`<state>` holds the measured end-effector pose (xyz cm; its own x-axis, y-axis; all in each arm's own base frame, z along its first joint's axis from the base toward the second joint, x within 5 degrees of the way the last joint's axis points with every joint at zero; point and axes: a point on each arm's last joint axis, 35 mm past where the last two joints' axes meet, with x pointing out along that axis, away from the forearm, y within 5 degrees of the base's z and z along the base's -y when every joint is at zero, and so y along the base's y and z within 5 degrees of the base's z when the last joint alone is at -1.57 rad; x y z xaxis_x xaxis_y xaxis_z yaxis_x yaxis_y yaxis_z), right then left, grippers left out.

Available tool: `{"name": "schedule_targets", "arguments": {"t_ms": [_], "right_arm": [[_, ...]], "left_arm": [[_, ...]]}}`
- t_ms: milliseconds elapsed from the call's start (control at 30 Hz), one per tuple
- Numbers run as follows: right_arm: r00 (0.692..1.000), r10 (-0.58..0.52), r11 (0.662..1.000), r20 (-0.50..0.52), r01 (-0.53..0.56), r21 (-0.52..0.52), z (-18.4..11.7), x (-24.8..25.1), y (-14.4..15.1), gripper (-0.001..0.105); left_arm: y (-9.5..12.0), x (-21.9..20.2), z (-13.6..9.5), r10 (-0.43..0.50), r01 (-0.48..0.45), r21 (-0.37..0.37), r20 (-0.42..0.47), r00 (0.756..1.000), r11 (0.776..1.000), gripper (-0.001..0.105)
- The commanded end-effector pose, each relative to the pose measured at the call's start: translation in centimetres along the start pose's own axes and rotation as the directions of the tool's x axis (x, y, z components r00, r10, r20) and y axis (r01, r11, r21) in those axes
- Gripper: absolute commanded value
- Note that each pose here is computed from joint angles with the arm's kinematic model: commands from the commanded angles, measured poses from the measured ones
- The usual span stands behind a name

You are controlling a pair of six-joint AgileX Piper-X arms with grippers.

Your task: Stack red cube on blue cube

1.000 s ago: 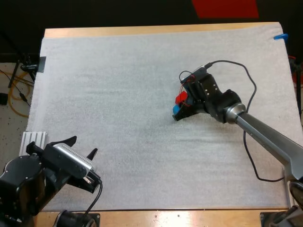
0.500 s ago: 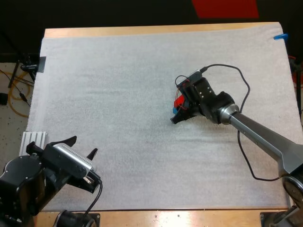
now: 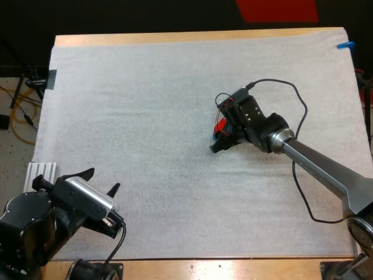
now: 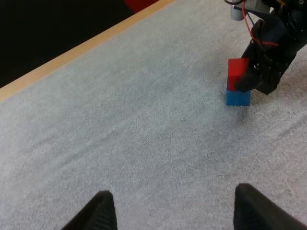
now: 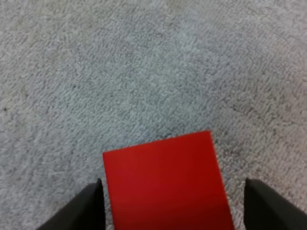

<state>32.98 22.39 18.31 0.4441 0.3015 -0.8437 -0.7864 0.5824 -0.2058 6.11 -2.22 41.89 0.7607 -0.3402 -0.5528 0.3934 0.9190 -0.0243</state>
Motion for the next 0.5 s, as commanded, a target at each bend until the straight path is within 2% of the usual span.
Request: {"name": "schedule_targets", "arguments": {"t_ms": [0, 133, 233, 367, 467], "right_arm": [[1.000, -0.007, 1.000, 0.017, 0.007, -0.005, 0.3, -0.4, -0.1, 0.061], [0.998, -0.022, 1.000, 0.055, 0.023, -0.005, 0.9, -1.9, -0.3, 0.061], [0.991, -0.051, 0.999, 0.123, 0.051, -0.002, 1.8, -4.8, -0.7, 0.061], [0.970, -0.092, 0.996, 0.223, 0.092, 0.011, 2.7, -9.3, -1.1, 0.061], [0.950, -0.131, 0.991, 0.283, 0.128, 0.031, 2.9, -12.2, -1.9, 0.061]], "left_arm": [[0.0, 0.0, 0.1, 0.000, 0.000, -0.008, 0.001, 1.000, 1.000, 0.054], [0.0, 0.0, 0.1, 0.000, 0.000, -0.008, 0.001, 1.000, 1.000, 0.054], [0.0, 0.0, 0.1, -0.002, 0.002, -0.008, 0.003, 1.000, 1.000, 0.054], [-0.1, 0.1, 0.4, -0.030, 0.030, -0.005, 0.024, 0.999, 1.000, 0.054], [0.1, 0.6, 1.1, -0.008, 0.008, 0.005, 0.082, 0.997, 1.000, 0.054]]}}
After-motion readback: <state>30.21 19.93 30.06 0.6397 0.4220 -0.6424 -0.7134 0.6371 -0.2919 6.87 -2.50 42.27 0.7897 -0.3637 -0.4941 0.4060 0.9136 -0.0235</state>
